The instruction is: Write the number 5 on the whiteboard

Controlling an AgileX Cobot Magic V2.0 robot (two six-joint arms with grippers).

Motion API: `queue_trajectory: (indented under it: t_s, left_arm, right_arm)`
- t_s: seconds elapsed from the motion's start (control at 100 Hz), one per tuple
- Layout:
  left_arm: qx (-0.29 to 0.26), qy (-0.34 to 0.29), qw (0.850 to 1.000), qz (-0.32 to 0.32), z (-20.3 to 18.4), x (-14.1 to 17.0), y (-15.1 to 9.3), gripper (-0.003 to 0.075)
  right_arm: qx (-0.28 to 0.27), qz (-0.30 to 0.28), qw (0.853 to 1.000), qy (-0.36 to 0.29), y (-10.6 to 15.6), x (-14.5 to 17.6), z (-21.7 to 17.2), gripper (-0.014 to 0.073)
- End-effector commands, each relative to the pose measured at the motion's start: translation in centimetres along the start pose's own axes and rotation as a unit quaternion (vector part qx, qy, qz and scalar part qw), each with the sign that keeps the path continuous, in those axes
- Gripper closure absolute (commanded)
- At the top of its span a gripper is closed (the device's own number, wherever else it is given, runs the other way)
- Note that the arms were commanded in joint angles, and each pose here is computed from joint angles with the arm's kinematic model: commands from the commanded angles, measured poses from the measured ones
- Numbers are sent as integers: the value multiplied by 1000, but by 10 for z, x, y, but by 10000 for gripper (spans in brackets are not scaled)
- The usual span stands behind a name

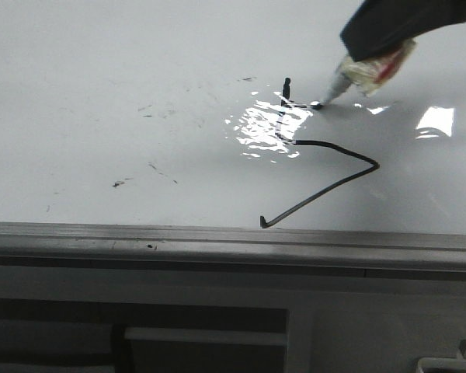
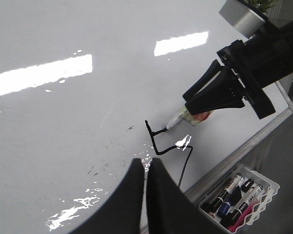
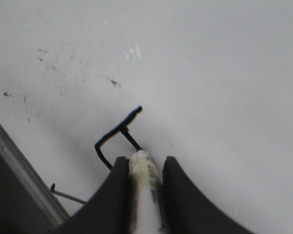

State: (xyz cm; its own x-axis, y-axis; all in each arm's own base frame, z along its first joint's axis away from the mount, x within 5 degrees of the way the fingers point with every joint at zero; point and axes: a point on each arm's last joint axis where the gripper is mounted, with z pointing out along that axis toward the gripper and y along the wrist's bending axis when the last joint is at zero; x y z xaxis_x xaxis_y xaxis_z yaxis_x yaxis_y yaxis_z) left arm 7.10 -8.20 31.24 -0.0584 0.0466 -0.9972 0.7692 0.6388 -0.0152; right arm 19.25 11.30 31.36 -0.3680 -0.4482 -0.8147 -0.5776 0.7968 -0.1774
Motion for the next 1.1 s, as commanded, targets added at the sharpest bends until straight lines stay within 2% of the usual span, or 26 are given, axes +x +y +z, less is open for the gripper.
queue_trajectory:
  t_s: [0.0,0.13,0.34,0.47,0.54,0.64,0.65,0.66,0.7,0.76,0.91,1.09]
  left_arm:
    - [-19,-29,999,-13,-1,-12,4,741]
    - [-19,-28,999,-13,-1,-12,3,741]
    - [-22,-30,999,-13,-1,-12,4,741]
    - [-19,-28,999,-13,-1,-12,3,733]
    - [-8,-16,1000,-13,1,-10,2,669]
    - [23,27,999,-8,9,-5,-3,463]
    - [28,35,999,-6,10,-4,-4,414]
    - [31,39,999,-6,11,-4,-4,414]
    - [52,68,996,-3,17,-1,-7,317]
    - [79,104,991,19,28,-1,-10,257]
    - [154,163,969,102,55,-7,-15,293]
    - [191,184,952,151,84,-12,-18,301]
  right_arm:
    - [40,-17,999,10,-12,10,-9,637]
    - [54,-14,998,3,-15,20,-19,637]
    - [57,-16,998,-20,-16,16,-21,637]
    - [40,-25,993,-106,-6,-5,-45,637]
    - [20,-37,985,-165,4,-18,-64,638]
    - [-11,-70,976,-207,16,-29,-83,638]
    - [-16,-73,976,-206,18,-29,-83,638]
    - [-19,-73,976,-206,19,-29,-83,638]
    - [-33,-80,975,-205,25,-30,-84,638]
    - [-57,-92,977,-182,34,-28,-77,639]
    - [-112,-131,980,-99,60,-18,-54,641]
    - [-175,-207,958,-90,95,-14,-50,641]
